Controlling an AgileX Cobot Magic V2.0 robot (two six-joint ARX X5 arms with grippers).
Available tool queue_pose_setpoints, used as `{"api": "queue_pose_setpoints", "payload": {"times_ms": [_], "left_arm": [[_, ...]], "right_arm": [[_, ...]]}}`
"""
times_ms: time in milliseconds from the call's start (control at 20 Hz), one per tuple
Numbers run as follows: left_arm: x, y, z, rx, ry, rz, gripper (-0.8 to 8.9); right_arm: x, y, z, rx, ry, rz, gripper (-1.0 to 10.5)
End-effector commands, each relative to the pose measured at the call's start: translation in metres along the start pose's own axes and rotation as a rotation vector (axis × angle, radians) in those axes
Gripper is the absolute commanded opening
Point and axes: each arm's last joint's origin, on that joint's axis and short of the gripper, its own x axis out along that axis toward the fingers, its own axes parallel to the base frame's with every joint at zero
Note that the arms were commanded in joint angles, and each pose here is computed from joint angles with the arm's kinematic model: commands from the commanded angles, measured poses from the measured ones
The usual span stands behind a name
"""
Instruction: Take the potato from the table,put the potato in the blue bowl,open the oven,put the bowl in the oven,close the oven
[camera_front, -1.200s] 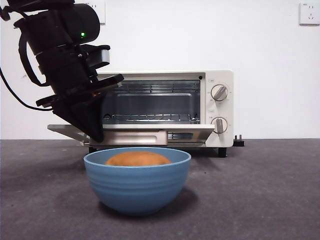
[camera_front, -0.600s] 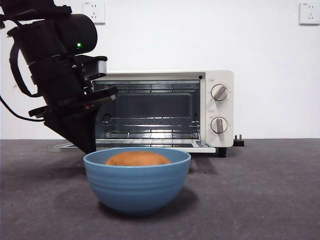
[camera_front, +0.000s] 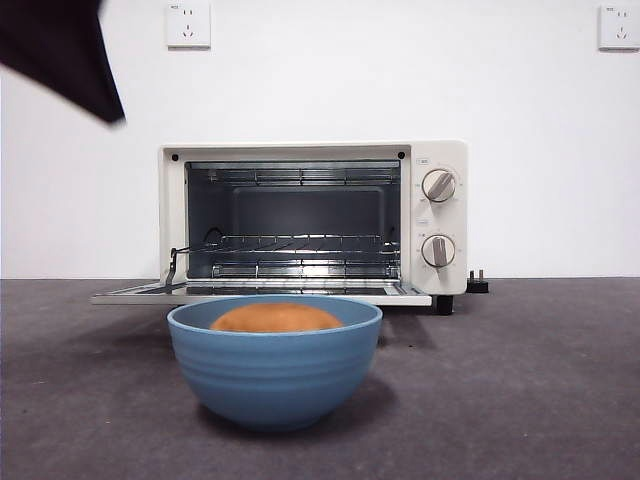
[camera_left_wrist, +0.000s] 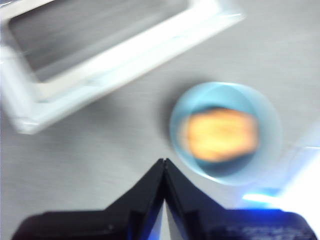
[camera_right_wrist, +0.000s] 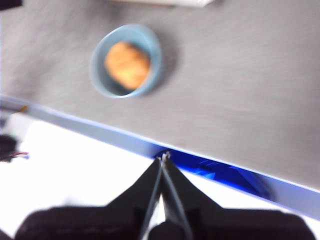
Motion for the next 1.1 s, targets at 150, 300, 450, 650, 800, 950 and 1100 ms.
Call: {"api": "queue_pose_setpoints", "payload": {"times_ms": [150,300,450,650,800,950,1100], "left_arm": [[-0.027,-0.013,-0.026,0.05,0.055,-0.088,-0.06],[-0.041,-0.018,-0.045,0.071,0.146,-0.098,-0.06],[-0.049,-0.021,-0.049,0.088,0.113,-0.109,-0.06],[-0.059,-0.026,-0.055,0.098,0.067,-0.175,-0.06],[-0.068,-0.029,-0.063,0.108,0.047,-0.185,-0.06],[-0.074,-0.031,-0.068,0.112,0.036,-0.184,-0.06],[-0.076,-0.032,-0.069,0.119,0.024,-0.183,-0.06]], "right_arm": [[0.066,0.015,0.012,0.163,0.089,-0.059,1.1],[0.106,0.025,0.024,0.161,0.123,-0.125,2.6],[0.13,0.031,0.03,0.149,0.119,-0.138,3.5],[0.158,0.035,0.036,0.157,0.134,-0.132,3.5],[0.18,0.03,0.043,0.205,0.143,-0.163,3.5],[0.19,0.019,0.05,0.249,0.146,-0.2,3.5],[0.196,0.012,0.058,0.286,0.137,-0.184,3.5]]}}
